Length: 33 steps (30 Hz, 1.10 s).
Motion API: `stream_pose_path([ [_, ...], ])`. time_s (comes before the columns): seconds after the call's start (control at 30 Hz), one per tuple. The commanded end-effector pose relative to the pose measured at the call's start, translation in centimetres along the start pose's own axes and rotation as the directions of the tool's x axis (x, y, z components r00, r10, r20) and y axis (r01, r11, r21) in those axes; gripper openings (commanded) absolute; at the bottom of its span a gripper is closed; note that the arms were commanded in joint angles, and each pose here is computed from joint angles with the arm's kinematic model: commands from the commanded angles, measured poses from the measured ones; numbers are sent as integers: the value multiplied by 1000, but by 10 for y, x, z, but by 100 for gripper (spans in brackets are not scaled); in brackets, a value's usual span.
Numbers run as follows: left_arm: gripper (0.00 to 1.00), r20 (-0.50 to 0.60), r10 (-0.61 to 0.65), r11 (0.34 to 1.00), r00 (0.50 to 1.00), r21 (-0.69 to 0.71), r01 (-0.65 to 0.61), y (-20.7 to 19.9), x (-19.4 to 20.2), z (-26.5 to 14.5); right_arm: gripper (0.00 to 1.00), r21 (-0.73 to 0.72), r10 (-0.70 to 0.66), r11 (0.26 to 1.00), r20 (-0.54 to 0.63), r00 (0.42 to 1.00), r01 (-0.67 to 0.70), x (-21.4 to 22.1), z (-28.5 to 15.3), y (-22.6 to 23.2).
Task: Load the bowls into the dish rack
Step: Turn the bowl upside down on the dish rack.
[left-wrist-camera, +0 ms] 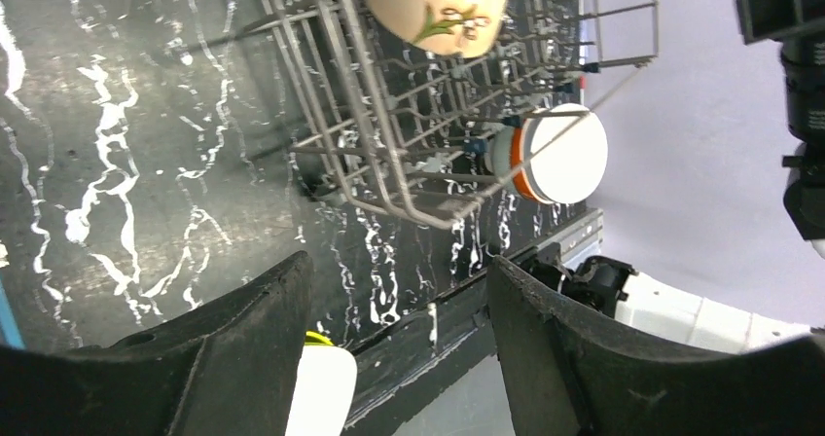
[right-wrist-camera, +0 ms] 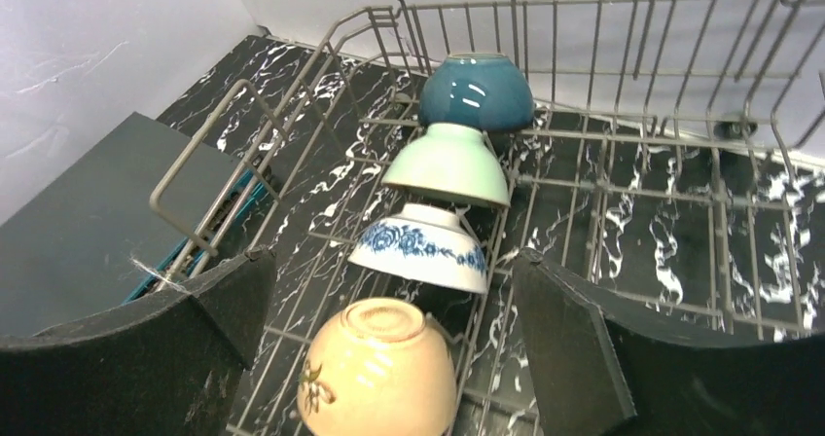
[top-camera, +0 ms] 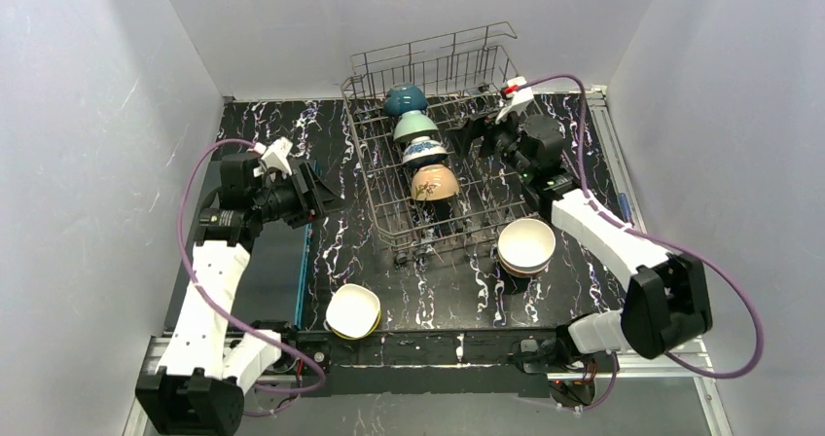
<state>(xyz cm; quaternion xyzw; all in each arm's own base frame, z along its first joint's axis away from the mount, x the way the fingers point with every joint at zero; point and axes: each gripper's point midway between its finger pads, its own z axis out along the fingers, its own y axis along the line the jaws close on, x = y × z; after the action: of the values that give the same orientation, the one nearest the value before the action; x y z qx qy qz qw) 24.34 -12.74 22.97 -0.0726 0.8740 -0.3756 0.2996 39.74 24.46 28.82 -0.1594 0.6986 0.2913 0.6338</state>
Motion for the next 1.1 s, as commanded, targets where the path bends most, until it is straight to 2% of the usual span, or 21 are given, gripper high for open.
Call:
stream_pose_path([
  [0.0, 62, 19, 36, 995, 999, 87, -38, -37, 9, -20, 99, 73, 134, 989, -77, 988, -129, 2, -30, -11],
  [0.1, 62, 54, 134, 984, 990, 113, -139, -66, 2, -28, 99, 66, 219, 975, -78, 973, -214, -4, -41, -23],
  [0.27, 62, 54, 268, 943, 962, 188, -274, -115, -5, -21, 98, 51, 415, 910, -65, 908, -412, -8, -54, -53],
  [0.4, 62, -10, 357, 908, 934, 239, -345, -142, 11, 8, 97, 51, 531, 847, -35, 847, -529, -8, -62, -73],
  [0.5, 62, -72, 418, 881, 906, 277, -384, -160, 31, 38, 98, 92, 565, 823, -27, 825, -561, -2, -68, -85],
  [0.7, 62, -197, 597, 775, 778, 389, -497, -207, 92, 93, 99, 229, 539, 827, -58, 840, -514, 14, -77, -104],
  [0.83, 63, -262, 690, 709, 675, 434, -556, -227, 131, 130, 99, 363, 494, 824, -83, 866, -435, 19, -88, -123],
  [0.93, 65, -271, 744, 658, 611, 459, -597, -243, 150, 149, 99, 466, 445, 810, -91, 891, -356, 16, -101, -139],
  [1.07, 67, -284, 780, 620, 557, 468, -630, -246, 171, 174, 99, 642, 364, 728, -67, 929, -239, 5, -125, -171],
])
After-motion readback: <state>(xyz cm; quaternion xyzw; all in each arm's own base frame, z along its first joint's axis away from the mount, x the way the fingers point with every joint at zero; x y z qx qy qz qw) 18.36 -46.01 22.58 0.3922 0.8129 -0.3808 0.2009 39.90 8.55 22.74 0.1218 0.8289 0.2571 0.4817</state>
